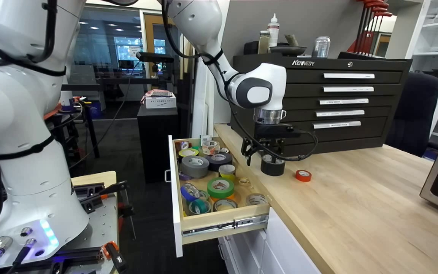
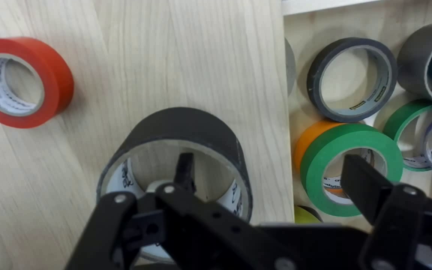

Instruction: Put the black tape in the topmost drawer

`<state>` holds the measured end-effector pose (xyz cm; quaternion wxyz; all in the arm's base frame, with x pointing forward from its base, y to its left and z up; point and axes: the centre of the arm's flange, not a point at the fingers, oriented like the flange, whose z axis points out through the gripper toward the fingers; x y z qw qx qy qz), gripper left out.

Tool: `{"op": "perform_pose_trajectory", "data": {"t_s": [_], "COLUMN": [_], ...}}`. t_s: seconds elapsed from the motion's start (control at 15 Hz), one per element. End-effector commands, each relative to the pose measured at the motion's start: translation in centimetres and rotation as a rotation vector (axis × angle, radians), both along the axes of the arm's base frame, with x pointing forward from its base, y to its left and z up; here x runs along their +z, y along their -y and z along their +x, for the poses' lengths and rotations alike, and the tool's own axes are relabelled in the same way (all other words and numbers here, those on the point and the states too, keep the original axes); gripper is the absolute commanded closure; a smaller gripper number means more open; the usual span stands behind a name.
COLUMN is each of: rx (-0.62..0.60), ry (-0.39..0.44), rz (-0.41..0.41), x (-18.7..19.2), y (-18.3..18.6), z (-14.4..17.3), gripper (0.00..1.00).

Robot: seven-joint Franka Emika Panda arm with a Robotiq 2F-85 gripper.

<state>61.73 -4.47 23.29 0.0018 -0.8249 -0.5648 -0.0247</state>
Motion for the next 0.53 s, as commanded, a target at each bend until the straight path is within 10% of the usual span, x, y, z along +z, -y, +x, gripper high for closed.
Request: {"op": "perform_pose_trajectory", "data": {"t_s": [0.0,0.47], "rx": [0.039,0.059], "ry": [0.026,0.048], "rz": [0.012,0.018], "x": [-0.9,-0.2], "y": [0.4,0.3], "z": [-0.4,-0.5], "gripper": [0.28,0.74]}}
